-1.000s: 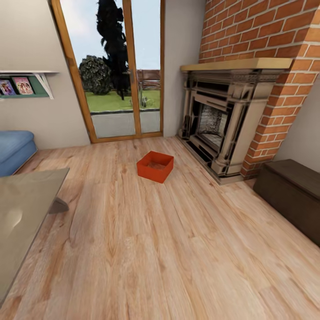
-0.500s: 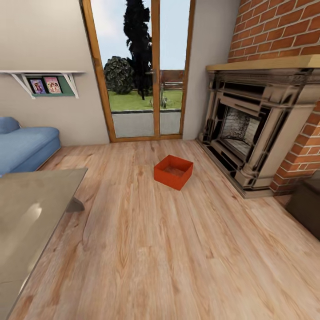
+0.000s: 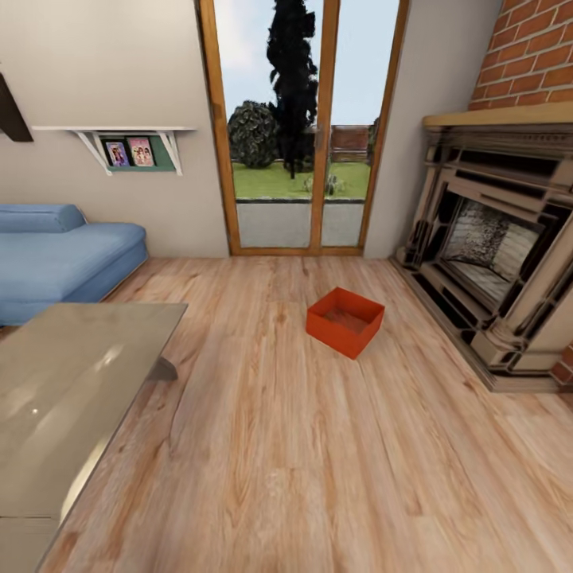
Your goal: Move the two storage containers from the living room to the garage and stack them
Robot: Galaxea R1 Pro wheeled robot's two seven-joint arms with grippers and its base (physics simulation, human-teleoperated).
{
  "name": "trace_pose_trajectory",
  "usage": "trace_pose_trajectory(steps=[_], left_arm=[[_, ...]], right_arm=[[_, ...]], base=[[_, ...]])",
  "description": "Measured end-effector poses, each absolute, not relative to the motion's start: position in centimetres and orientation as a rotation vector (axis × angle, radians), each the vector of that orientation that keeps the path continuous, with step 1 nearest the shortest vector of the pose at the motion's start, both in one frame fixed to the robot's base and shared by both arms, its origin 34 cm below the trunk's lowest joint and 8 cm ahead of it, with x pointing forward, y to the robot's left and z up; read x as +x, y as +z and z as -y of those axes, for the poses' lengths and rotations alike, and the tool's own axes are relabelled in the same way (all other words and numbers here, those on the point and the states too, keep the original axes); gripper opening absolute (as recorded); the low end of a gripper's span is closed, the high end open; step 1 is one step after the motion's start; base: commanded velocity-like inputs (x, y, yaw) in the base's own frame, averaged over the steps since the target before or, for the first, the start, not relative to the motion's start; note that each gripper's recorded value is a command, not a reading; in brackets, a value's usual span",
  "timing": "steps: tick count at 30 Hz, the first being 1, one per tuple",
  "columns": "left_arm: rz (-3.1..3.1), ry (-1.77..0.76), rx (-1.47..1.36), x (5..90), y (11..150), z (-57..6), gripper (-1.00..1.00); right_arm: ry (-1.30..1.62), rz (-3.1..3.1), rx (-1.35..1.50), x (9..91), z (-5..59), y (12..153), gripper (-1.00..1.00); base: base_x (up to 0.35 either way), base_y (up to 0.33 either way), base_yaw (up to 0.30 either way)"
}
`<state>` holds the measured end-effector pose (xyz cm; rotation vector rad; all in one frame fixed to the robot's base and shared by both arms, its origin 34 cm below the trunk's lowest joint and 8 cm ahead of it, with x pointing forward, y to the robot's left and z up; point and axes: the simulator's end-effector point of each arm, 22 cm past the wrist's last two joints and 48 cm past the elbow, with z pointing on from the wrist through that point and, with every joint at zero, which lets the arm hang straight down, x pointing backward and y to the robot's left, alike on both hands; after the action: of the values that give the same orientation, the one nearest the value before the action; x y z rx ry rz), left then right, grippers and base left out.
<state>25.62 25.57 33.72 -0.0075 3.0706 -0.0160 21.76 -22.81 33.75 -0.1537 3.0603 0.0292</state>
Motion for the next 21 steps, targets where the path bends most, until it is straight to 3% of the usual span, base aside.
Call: trace_pose_trajectory(steps=[5,21], left_arm=[[-3.071,-0.016,-0.008,25.62,33.72,-25.57,1.0],[-3.071,-0.016,-0.007,25.62,33.72,-25.57,1.0]], right_arm=[[0.028,-3.061,-0.154,21.75,22.87,33.75,1.0],[0.027,-3.062,-0.156,21.73,22.93,33.74,1.0]], base=[[0.324,0.0,0.239],[0.324,0.0,0.006]])
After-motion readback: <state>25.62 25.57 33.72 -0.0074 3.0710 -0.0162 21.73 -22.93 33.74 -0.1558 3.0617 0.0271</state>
